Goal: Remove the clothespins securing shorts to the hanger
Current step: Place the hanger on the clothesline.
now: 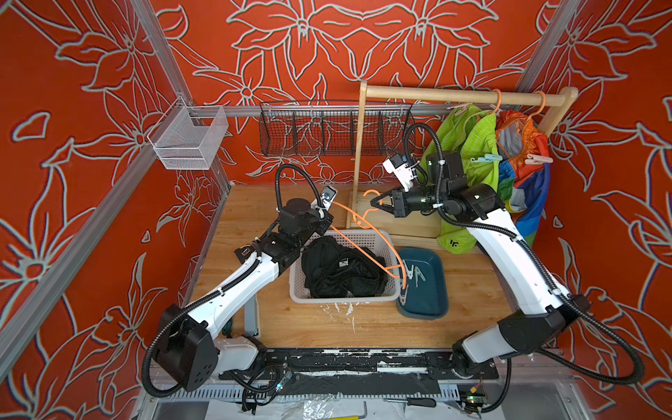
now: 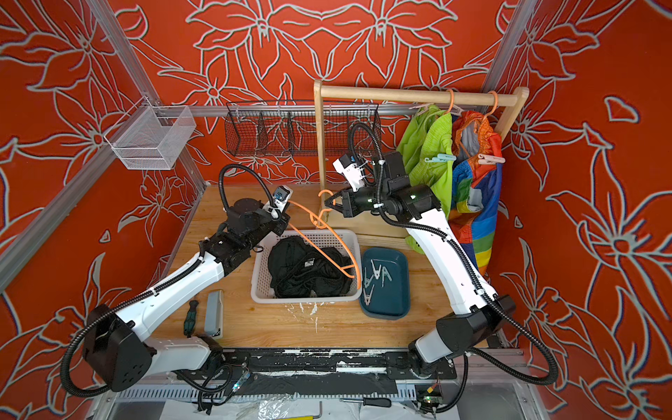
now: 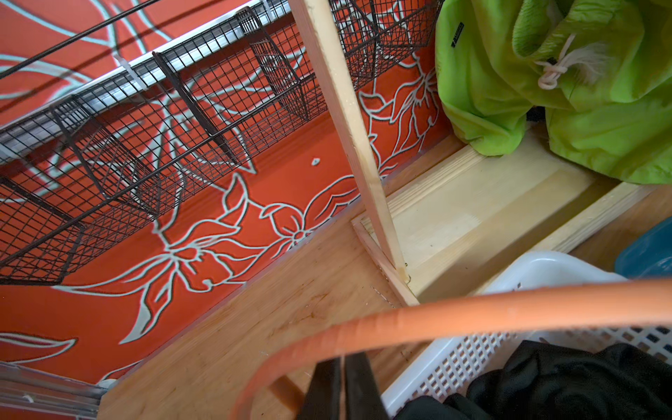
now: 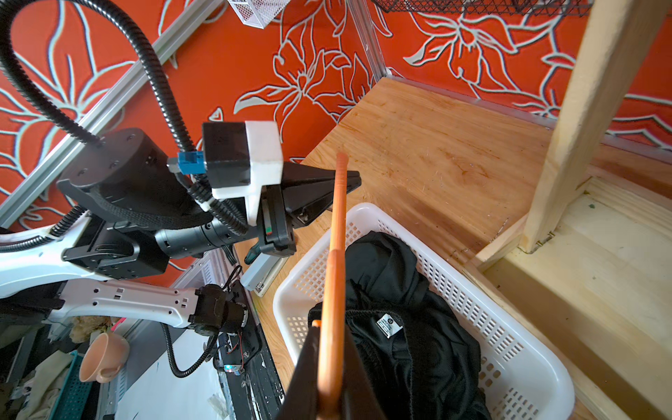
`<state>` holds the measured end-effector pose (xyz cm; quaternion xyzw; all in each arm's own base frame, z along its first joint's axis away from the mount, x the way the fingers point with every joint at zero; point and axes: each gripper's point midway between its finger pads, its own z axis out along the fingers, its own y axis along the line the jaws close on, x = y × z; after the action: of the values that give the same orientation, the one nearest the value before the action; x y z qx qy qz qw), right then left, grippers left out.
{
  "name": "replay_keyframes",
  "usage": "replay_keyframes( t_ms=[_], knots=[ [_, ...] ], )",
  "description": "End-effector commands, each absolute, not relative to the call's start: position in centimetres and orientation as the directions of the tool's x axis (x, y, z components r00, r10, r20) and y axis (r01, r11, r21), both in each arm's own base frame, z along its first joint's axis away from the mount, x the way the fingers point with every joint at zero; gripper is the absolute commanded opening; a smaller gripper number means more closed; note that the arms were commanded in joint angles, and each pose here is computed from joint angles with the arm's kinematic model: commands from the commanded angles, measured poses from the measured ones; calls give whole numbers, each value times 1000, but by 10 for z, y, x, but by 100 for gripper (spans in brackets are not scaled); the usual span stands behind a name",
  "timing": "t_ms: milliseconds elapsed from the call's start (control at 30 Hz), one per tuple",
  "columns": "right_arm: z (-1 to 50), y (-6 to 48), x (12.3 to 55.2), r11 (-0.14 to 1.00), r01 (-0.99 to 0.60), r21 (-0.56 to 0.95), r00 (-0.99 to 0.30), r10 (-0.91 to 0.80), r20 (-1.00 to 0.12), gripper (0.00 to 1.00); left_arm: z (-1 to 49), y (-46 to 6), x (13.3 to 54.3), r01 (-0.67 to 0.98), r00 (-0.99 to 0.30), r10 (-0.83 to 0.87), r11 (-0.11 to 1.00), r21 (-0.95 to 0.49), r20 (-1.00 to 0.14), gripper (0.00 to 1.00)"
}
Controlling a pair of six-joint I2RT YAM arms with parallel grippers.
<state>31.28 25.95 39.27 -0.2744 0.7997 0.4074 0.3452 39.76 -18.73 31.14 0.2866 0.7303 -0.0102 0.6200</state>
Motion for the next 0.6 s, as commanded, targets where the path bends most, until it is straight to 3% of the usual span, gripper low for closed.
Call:
replay_keyframes(
  t_ms=[0,33,67,167,400,567],
  knots=[
    [401,258,307,508,-746,431,-581,-178,-794,0,331,-186,391,424,0,379,838,343,-925,59],
    [401,259,307,502,-747,436,-583,-177,-793,0,332,-186,391,423,6,379,838,346,-925,72],
    [402,260,306,497,-749,438,-583,-179,-793,0,332,-186,391,421,9,379,838,347,-925,79],
    [403,261,302,478,-755,448,-585,-184,-790,0,331,-188,389,433,21,384,829,354,-923,87],
    [402,270,289,425,-772,473,-595,-219,-773,0,326,-195,386,468,52,398,800,375,-916,87],
    [406,278,280,375,-785,493,-596,-237,-768,0,318,-200,387,497,36,416,781,378,-909,82]
  ],
)
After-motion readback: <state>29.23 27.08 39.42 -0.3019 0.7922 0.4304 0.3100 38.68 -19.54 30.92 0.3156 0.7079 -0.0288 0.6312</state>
